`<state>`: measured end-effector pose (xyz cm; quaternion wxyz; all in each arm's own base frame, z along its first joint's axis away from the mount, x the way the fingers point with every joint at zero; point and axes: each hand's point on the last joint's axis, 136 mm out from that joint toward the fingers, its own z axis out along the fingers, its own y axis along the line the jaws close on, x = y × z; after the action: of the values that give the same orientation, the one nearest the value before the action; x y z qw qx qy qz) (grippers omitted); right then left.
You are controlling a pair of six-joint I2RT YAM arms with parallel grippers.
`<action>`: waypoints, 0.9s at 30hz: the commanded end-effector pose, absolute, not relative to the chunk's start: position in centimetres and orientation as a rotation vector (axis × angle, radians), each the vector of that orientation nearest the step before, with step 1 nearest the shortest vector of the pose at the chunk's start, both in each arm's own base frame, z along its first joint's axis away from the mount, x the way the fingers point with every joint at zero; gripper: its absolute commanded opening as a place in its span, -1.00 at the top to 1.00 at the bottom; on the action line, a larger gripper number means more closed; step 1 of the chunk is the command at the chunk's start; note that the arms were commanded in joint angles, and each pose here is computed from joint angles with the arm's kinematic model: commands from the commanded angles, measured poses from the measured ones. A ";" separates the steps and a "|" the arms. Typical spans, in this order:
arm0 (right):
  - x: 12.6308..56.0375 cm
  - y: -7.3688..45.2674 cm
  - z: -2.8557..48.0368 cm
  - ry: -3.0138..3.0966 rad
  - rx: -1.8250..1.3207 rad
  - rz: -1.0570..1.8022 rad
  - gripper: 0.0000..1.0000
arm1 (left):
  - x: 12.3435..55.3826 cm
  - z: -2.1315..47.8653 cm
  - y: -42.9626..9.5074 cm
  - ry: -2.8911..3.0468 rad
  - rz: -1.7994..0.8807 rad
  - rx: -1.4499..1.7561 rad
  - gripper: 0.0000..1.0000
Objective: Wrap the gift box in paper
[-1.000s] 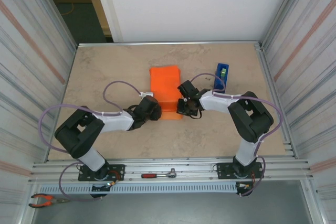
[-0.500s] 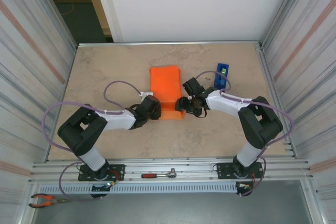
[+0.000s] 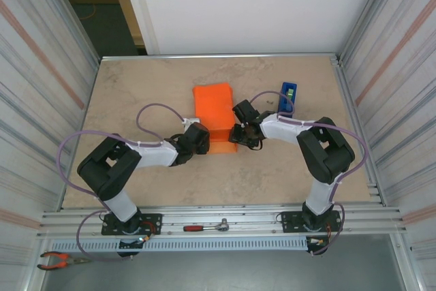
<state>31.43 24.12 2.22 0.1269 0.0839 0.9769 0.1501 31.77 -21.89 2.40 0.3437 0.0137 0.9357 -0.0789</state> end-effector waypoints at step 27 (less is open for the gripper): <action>30.0 24.1 2.1 2.840 0.289 0.424 0.05 | 32.0 0.5 -22.4 2.473 -0.197 0.047 0.01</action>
<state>31.17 24.31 2.36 0.1376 0.0900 0.9755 0.1460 31.93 -21.54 2.20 0.3429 0.0118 0.9371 -0.0641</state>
